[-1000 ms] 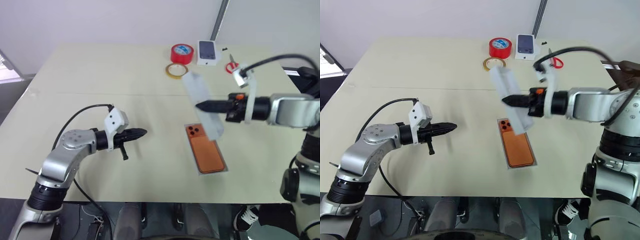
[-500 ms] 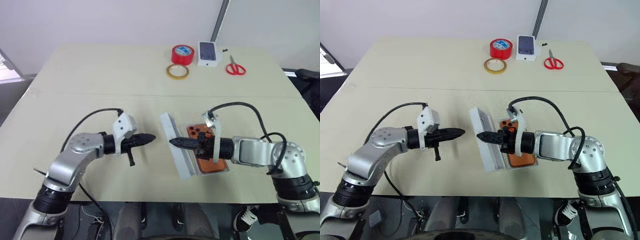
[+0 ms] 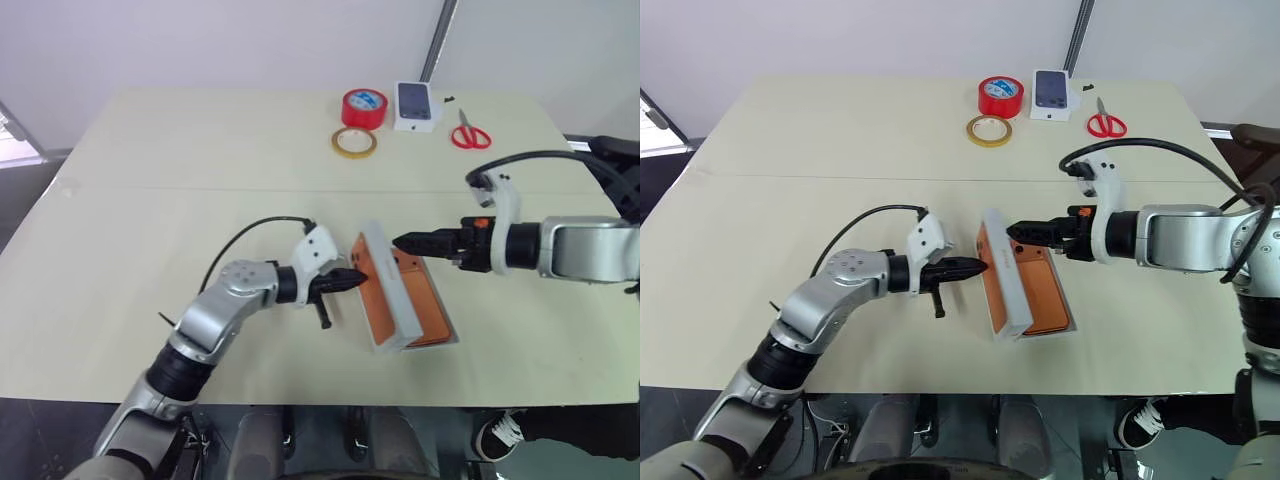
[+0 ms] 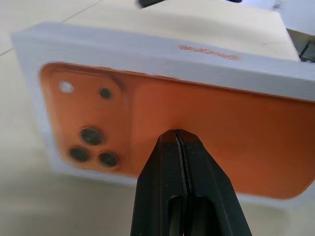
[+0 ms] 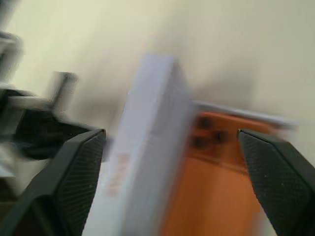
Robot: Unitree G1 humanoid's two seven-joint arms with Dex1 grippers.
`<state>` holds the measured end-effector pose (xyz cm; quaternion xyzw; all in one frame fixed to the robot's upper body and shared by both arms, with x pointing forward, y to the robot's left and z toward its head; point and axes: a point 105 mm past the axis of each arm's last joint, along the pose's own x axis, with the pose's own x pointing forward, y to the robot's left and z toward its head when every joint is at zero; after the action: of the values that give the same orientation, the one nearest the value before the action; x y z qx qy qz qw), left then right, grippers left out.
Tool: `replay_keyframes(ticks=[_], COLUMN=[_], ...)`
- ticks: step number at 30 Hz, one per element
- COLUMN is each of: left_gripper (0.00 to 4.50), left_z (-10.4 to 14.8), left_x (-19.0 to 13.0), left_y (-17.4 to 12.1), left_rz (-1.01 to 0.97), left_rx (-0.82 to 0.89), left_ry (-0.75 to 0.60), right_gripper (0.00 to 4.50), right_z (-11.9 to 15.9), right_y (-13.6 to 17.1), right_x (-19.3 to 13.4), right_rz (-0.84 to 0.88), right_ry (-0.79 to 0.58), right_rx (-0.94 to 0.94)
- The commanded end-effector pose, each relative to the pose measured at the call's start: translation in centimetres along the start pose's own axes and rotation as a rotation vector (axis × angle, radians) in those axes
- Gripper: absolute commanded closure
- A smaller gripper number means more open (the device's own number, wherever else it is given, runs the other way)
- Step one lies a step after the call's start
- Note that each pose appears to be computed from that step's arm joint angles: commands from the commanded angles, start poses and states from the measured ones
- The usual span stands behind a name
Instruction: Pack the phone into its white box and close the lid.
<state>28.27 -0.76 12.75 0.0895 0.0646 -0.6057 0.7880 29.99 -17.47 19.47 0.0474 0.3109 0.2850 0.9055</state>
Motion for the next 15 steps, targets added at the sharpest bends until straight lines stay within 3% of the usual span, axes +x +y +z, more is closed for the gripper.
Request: replay_keyframes(ticks=[1, 2, 9, 11, 15], left_gripper=[4.5, 4.5, 4.5, 4.5, 4.5], left_z=[0.8, 0.9, 1.9, 2.0, 0.9], left_x=[1.3, 1.5, -0.4, -1.8, -4.3], left_y=[-0.6, -0.6, 0.7, 1.8, 3.9], left_rz=[-0.009, -0.004, 0.068, 0.119, 0.226], left_rx=[0.007, -0.007, -0.032, -0.033, -0.011], left_ry=[-0.02, -0.028, -0.066, -0.06, 0.02], right_gripper=[0.56, 0.85, 4.47, 4.47, 4.47], right_z=[0.6, 0.3, -0.4, -1.0, -1.6], right_y=[-0.9, -1.0, -2.2, -2.8, -2.9], right_x=[-0.4, -0.4, -0.2, -0.3, 0.1], right_rz=[-0.088, -0.103, -0.162, -0.182, -0.158], right_ry=[-0.011, 0.005, 0.065, 0.112, 0.128], right_rx=[-0.205, -0.267, -0.586, -0.702, -0.744])
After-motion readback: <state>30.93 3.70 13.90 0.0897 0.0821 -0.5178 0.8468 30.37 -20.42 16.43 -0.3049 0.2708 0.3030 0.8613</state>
